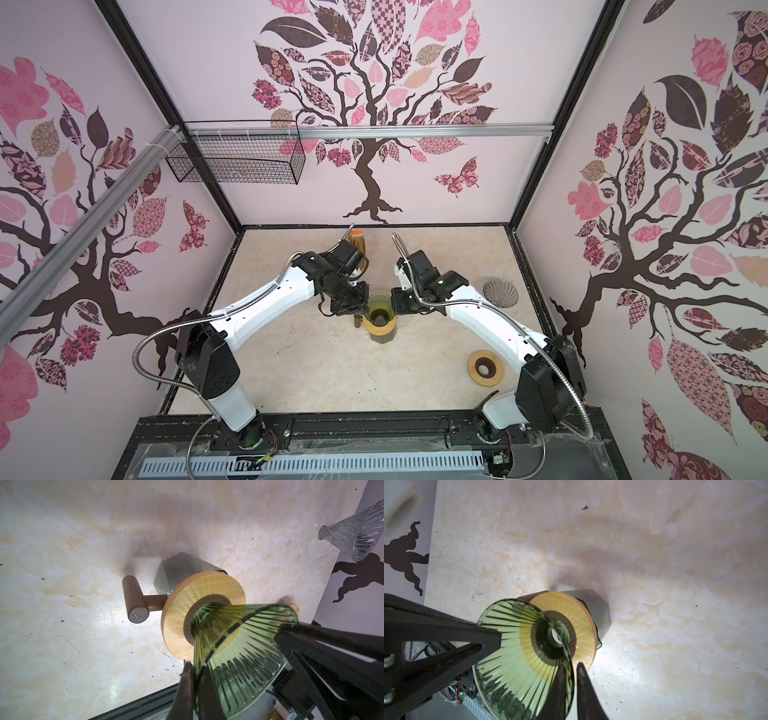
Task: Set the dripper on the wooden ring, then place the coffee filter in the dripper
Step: 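Hold the dripper rim with both grippers and settle it into the stand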
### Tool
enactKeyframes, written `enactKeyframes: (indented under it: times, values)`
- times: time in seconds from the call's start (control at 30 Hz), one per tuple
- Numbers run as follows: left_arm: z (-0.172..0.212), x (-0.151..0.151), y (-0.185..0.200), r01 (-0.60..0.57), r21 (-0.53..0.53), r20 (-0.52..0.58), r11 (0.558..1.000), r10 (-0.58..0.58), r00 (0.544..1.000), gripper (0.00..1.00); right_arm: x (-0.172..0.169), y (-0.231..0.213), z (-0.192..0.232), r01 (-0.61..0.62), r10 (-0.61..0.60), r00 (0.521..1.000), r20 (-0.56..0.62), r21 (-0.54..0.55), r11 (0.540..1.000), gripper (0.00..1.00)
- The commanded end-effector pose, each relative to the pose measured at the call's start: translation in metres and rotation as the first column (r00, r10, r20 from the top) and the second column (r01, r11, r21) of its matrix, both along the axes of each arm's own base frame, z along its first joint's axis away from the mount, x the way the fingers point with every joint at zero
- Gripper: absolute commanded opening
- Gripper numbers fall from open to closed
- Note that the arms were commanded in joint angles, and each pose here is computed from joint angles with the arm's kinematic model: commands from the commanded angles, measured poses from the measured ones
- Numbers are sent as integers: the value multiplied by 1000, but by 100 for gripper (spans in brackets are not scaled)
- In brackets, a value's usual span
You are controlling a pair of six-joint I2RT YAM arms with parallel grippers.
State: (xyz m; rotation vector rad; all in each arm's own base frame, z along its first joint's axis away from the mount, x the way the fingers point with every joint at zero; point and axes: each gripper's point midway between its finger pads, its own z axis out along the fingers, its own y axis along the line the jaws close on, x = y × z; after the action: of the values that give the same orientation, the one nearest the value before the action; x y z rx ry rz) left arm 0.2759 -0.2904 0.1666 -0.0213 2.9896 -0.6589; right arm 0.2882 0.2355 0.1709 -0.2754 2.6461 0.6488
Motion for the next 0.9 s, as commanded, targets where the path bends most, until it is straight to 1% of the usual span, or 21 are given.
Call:
enactKeyframes:
  times: [0.0, 0.07, 0.17, 0.23, 0.37, 0.5, 0.73, 0.87]
  values:
    - [-5, -1, 2, 14, 10, 4, 1000, -14, 1000, 2, 9, 4, 13, 2, -3, 1000, 29, 17, 1000, 10]
    - [-2, -1, 2, 17, 5, 13, 1000, -17, 1000, 8, 9, 3, 12, 1, -2, 1000, 29, 14, 1000, 7]
    - [4, 2, 4, 17, 11, 35, 1000, -17, 999, 13, 9, 2, 12, 5, -5, 999, 33, 8, 1000, 5]
    - [9, 3, 5, 14, 12, 47, 1000, -15, 999, 19, 10, 1, 13, 7, -7, 999, 35, 6, 1000, 4]
    - [14, 2, 7, 15, 16, 57, 1000, -16, 998, 24, 9, 1, 11, 8, -8, 999, 33, 3, 1000, 4]
    - [11, 3, 8, 12, 24, 50, 1000, -14, 999, 22, 8, 2, 8, 5, -5, 1000, 25, 5, 1000, 4]
    - [10, 6, 4, 9, 22, 45, 1000, -10, 999, 11, 8, 2, 4, 2, -2, 1000, 15, 1, 1000, 4]
    - [9, 7, 3, 8, 24, 42, 1000, -9, 999, 9, 7, 2, 0, -2, 2, 1000, 7, -4, 1000, 4]
